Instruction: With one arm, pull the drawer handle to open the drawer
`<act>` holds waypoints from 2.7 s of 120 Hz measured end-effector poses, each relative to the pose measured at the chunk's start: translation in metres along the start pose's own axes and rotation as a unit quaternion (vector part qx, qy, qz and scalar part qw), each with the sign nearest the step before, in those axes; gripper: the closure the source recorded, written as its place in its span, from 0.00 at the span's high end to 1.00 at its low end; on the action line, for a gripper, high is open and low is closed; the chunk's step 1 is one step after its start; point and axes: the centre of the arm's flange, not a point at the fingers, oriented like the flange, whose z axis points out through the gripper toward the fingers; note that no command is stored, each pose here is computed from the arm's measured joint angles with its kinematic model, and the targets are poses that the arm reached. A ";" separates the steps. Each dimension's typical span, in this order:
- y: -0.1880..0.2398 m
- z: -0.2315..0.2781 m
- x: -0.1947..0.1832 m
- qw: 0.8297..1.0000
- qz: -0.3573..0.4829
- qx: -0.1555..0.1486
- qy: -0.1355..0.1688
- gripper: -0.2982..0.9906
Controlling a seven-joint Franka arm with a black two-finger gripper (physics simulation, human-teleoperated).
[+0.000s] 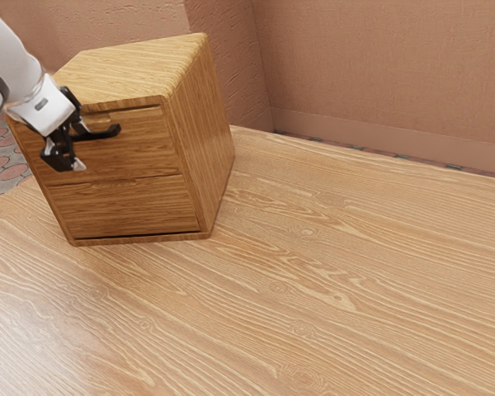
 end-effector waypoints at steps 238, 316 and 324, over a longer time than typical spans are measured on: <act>0.107 -0.054 -0.006 1.000 -0.005 -0.015 -0.005 0.62; 0.150 -0.074 -0.011 1.000 -0.010 -0.013 -0.008 0.63; 0.154 -0.077 -0.009 1.000 -0.010 -0.011 -0.008 0.62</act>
